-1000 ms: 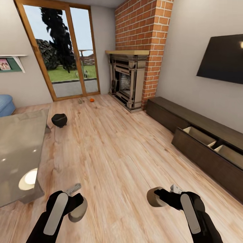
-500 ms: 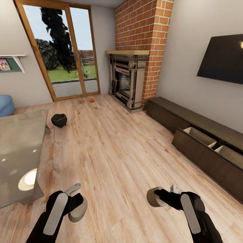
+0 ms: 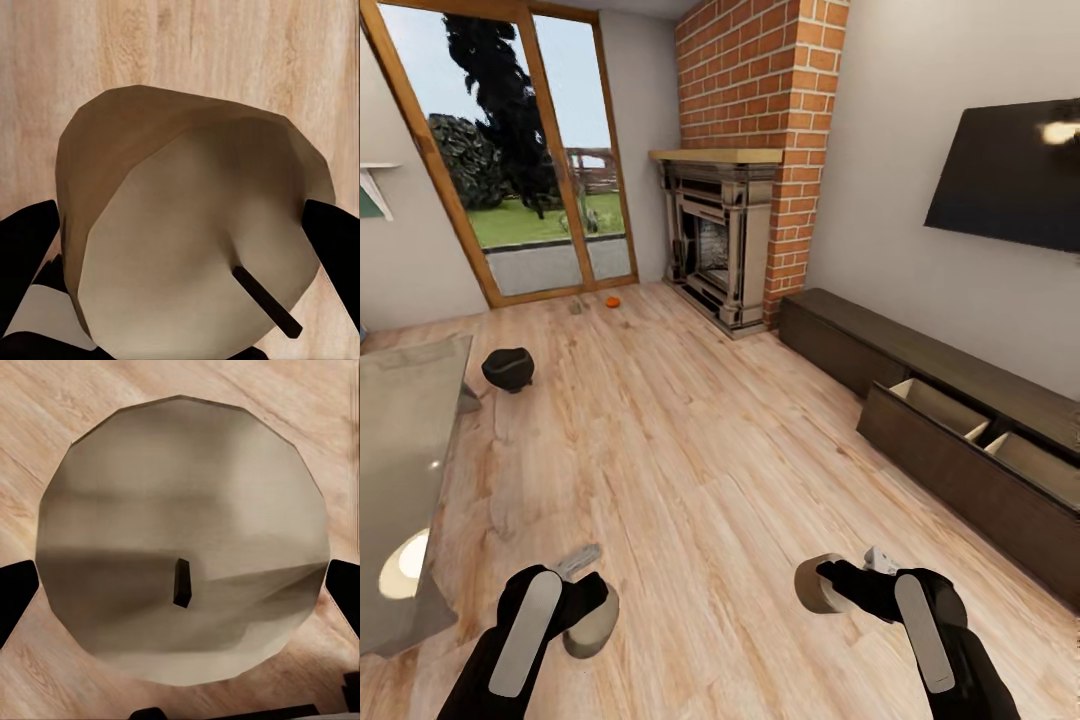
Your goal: Place each of the two pumpkins and all three candles from the living room inside a cabinet in the living room (use any cabinet), then make sure every cabinet is closed, and position the cauldron so it is next to a table in the living room.
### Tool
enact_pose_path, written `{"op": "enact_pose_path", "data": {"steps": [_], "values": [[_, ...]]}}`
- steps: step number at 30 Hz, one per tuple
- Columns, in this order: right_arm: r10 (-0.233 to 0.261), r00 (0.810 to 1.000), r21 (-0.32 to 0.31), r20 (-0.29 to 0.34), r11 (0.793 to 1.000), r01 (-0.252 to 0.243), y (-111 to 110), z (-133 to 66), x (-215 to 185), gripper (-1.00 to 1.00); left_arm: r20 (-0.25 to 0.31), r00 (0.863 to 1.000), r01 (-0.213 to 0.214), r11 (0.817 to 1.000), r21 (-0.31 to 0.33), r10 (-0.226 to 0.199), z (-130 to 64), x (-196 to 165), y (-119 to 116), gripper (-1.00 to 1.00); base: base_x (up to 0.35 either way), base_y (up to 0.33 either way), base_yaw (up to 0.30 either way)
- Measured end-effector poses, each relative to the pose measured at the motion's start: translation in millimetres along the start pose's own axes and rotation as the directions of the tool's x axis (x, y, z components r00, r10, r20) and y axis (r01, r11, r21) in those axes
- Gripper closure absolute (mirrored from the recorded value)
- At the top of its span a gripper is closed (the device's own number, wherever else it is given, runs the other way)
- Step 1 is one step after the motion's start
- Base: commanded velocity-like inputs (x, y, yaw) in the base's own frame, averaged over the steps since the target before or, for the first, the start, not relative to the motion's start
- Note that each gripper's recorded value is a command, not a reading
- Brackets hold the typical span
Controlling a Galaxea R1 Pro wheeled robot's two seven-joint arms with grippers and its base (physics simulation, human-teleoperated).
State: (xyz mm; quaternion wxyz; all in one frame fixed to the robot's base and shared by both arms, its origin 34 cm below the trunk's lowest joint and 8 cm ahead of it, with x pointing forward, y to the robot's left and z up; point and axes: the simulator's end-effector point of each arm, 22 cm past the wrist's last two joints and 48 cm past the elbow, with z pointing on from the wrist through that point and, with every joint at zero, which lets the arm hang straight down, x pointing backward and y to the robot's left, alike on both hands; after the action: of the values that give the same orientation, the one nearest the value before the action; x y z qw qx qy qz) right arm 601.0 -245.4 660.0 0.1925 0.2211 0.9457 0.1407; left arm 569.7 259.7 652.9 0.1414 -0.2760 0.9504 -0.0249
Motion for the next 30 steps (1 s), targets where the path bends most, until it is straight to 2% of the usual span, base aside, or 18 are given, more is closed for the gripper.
{"op": "enact_pose_path", "data": {"steps": [14,24,30], "values": [[-0.003,1.000,-0.001,0.006,1.000,0.003,1.0,-2.6,-2.5,1.00,0.020,1.000,0.011,1.000,0.005,-0.011,-2.8,-4.9,-1.6,1.00,0.035,0.000,-0.283],[-0.003,1.000,-0.008,0.013,1.000,0.003,4.0,-5.1,-3.9,1.00,0.028,1.000,0.009,1.000,0.005,-0.009,-5.7,-7.0,-1.7,1.00,0.259,0.067,-0.283],[-0.003,1.000,-0.010,0.015,1.000,0.003,5.3,-5.9,-4.6,1.00,0.031,0.999,0.010,1.000,0.007,-0.010,-6.8,-8.1,-2.3,1.00,0.044,0.006,-0.283]]}}
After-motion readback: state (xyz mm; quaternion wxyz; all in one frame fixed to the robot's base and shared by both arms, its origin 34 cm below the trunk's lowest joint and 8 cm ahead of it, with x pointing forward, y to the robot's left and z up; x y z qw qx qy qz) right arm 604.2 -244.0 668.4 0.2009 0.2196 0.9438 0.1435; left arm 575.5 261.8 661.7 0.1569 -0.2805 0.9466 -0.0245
